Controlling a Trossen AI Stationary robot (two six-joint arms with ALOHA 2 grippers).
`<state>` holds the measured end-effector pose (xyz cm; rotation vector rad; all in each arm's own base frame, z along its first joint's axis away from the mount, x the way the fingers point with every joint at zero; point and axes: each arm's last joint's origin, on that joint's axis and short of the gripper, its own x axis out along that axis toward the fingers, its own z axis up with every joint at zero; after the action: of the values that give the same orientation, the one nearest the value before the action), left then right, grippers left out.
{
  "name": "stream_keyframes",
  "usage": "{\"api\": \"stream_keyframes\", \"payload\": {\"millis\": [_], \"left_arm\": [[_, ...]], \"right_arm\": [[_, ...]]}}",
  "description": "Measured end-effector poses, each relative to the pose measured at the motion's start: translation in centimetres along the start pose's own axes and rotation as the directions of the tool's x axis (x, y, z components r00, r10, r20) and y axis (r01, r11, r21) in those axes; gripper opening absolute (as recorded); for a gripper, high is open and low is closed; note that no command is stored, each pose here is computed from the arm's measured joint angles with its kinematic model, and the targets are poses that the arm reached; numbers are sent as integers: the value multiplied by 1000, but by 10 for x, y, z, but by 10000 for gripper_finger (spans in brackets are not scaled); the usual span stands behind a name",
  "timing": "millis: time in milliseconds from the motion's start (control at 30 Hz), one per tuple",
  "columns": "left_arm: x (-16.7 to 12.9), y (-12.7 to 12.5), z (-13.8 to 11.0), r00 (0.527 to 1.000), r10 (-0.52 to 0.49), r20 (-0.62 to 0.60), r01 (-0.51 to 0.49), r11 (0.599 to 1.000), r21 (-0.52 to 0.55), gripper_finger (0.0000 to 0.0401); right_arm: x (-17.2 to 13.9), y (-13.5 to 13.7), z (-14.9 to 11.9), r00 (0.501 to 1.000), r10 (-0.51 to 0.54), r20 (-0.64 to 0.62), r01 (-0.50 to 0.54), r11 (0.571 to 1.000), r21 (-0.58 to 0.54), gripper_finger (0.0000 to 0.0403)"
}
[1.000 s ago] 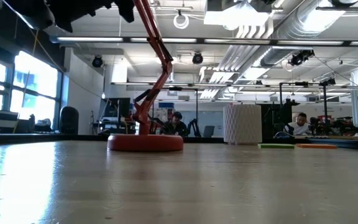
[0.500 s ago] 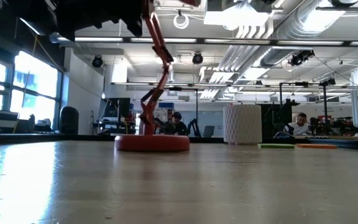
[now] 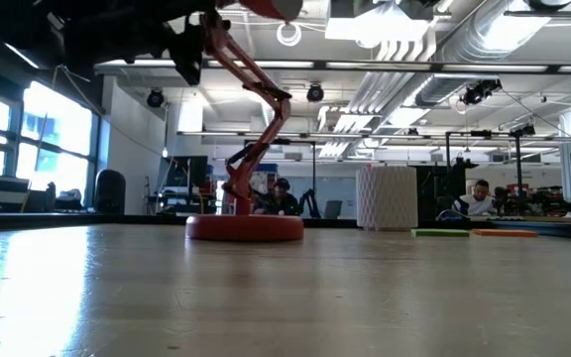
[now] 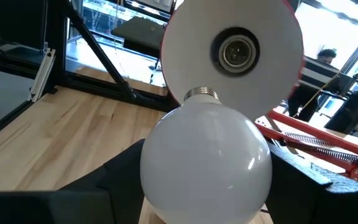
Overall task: Screw lightbulb
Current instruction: Insert the white lightbulb into the red lamp
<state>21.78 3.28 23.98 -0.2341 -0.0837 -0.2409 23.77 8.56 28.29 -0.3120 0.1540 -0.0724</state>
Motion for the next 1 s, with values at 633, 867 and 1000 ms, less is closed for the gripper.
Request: {"api": "stream_keyframes", "payload": {"millis": [633, 867, 1000], "left_arm": [[-18, -8, 12, 982, -188, 20, 189, 976, -110, 294], [-29, -1, 26, 984, -152, 90, 158, 986, -55, 294], [-30, -1, 35, 975, -133, 178, 142, 989, -38, 294]], "right_arm": [[0, 1, 0, 1000, 28, 2, -28, 999, -21, 252], [0, 1, 0, 1000, 28, 1, -28, 1000, -14, 252], [0, 1, -1, 1000, 27, -2, -27, 1000, -4, 252]]}}
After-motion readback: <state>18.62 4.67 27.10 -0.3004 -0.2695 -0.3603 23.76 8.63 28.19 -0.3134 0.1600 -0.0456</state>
